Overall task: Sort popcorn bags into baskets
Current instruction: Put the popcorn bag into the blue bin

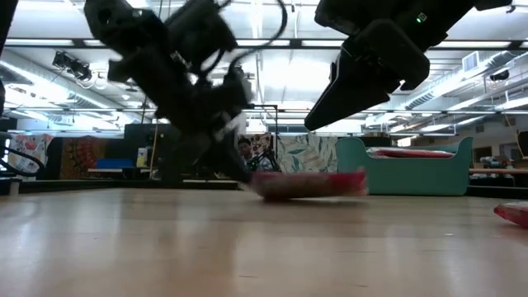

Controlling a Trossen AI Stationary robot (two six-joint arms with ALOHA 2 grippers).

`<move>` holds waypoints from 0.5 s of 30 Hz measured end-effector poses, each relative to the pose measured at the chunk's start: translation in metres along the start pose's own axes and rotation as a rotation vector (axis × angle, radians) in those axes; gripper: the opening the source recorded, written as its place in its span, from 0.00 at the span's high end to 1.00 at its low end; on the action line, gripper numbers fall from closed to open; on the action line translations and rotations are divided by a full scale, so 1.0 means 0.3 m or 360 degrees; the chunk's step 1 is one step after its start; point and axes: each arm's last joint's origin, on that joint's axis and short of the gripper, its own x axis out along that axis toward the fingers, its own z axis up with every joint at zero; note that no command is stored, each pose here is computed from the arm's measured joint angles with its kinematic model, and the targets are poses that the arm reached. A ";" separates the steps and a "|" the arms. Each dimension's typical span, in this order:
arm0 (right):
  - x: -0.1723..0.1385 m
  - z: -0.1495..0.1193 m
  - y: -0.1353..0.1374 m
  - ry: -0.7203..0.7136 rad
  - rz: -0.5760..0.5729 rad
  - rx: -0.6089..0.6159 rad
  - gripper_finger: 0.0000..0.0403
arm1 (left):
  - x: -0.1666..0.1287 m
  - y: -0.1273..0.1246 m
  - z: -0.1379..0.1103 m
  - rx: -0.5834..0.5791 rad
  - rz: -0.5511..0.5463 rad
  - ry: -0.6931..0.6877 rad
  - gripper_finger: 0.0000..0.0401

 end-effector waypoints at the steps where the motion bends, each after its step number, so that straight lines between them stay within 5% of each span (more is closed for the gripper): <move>1: 0.000 0.000 0.000 0.0000 -0.0001 -0.0003 0.49 | -0.009 0.008 0.018 -0.0039 -0.0018 -0.0044 0.99; 15: -0.003 -0.009 -0.004 0.0023 -0.0079 -0.0119 0.50 | -0.075 0.058 0.122 -0.0256 -0.0159 -0.0256 1.00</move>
